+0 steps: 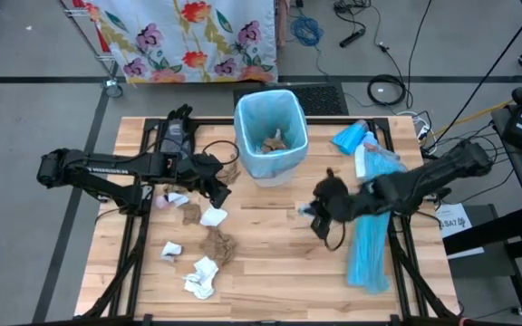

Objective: Place trash/remove bag and relplace
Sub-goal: Put the blue plastic into the trash bin

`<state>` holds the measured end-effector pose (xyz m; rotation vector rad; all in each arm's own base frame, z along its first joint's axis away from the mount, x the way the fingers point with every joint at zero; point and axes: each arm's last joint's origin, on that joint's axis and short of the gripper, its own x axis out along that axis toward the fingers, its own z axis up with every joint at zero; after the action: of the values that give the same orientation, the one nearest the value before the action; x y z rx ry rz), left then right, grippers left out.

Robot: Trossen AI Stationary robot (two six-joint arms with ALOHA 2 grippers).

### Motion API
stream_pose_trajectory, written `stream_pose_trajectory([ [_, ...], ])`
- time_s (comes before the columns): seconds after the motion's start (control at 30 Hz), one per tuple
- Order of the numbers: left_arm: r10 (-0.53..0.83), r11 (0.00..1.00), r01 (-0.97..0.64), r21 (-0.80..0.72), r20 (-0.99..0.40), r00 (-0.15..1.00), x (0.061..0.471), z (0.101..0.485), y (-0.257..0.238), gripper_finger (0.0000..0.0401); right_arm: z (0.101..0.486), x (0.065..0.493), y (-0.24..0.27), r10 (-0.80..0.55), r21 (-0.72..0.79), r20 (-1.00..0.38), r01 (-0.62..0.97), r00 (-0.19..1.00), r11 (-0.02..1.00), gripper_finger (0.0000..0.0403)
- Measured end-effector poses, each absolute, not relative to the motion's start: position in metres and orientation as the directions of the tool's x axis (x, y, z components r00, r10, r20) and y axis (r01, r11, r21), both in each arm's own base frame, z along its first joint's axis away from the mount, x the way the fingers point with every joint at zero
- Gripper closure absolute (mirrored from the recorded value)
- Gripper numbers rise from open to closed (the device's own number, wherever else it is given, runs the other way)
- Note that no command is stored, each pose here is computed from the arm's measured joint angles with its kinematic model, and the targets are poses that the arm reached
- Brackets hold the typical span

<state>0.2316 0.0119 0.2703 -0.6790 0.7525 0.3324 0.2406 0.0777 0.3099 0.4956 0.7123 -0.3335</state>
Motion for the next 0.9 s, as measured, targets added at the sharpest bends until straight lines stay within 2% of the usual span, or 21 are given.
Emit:
stream_pose_trajectory([
  [0.27, 0.098, 0.737, -0.517, -0.436, -0.687, 0.72, 0.235, 0.273, 0.014, 0.0271, 0.378, 0.256, 0.031, -0.236, 0.14, -0.524, 0.356, 0.818, 0.924, 0.0388],
  [0.47, 0.143, 0.677, -0.562, -0.475, -0.664, 0.734, 0.236, 0.275, 0.015, 0.0271, 0.402, 0.272, -0.007, -0.348, 0.0, -0.365, 0.373, 0.864, 0.928, 0.038],
  [0.7, 0.209, 0.579, -0.637, -0.509, -0.663, 0.719, 0.235, 0.275, 0.017, 0.0271, 0.397, 0.29, -0.052, -0.475, -0.105, -0.309, 0.467, 0.824, 0.878, 0.0356],
  [0.83, 0.239, 0.536, -0.665, -0.52, -0.662, 0.71, 0.235, 0.275, 0.018, 0.0271, 0.384, 0.301, -0.076, -0.528, -0.115, -0.34, 0.522, 0.778, 0.845, 0.0347],
  [0.9, 0.253, 0.513, -0.679, -0.524, -0.664, 0.704, 0.235, 0.275, 0.018, 0.0271, 0.376, 0.305, -0.086, -0.513, -0.109, -0.368, 0.512, 0.776, 0.852, 0.034],
])
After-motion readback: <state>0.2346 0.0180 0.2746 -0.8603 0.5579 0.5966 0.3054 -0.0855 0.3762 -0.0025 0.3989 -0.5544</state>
